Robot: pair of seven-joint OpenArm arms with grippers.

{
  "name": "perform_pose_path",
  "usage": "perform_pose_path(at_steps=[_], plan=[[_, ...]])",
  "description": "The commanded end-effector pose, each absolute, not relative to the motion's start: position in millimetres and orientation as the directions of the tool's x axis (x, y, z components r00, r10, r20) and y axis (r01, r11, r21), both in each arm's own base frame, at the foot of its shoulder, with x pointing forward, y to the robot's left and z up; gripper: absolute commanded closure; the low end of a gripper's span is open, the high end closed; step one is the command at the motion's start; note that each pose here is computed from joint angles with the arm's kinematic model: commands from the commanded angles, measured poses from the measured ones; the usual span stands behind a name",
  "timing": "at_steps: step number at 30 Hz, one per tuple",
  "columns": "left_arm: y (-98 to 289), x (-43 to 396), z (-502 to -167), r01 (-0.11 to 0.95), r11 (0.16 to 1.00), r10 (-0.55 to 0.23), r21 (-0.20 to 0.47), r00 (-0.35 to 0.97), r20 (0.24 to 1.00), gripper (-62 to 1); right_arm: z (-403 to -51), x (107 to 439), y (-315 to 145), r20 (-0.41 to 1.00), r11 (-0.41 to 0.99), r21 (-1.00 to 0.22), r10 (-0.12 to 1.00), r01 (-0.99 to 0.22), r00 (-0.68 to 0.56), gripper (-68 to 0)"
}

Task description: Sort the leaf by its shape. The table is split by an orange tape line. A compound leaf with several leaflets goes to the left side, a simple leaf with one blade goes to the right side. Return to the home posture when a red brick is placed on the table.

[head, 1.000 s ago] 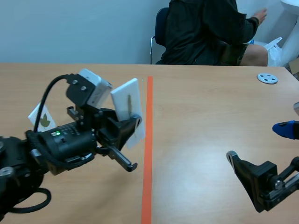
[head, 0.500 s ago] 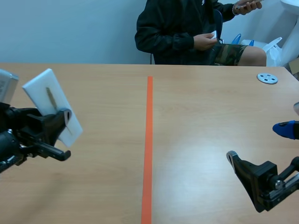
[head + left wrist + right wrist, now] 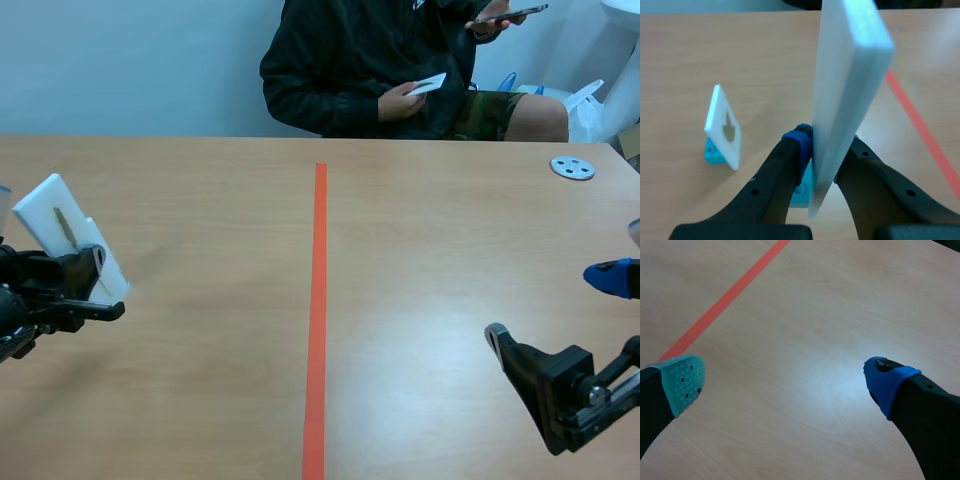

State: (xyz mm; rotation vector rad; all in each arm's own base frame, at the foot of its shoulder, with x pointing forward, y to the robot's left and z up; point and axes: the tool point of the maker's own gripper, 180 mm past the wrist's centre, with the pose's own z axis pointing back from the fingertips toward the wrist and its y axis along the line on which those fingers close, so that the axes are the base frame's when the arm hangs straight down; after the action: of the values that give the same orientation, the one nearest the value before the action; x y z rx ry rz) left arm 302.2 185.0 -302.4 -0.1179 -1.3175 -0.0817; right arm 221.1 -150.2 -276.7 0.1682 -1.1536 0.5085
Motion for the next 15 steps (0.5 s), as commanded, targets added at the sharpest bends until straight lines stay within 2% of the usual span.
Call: perform_pose_path(at_steps=[1,15], plan=[[189.1,314.0,-292.6,0.104,0.993,0.024,-0.046,0.203,0.979,-2.8,-267.8,225.3,-147.8,0.914,0.872,-0.139,0.295,-0.470,0.278,-67.9],[245.5,329.6,-340.9,-0.098,0.994,0.067,-0.045,0.234,0.970,-2.8,-267.9,225.2,-147.8,0.914,0.872,-0.138,0.295,-0.470,0.278,-67.9]])
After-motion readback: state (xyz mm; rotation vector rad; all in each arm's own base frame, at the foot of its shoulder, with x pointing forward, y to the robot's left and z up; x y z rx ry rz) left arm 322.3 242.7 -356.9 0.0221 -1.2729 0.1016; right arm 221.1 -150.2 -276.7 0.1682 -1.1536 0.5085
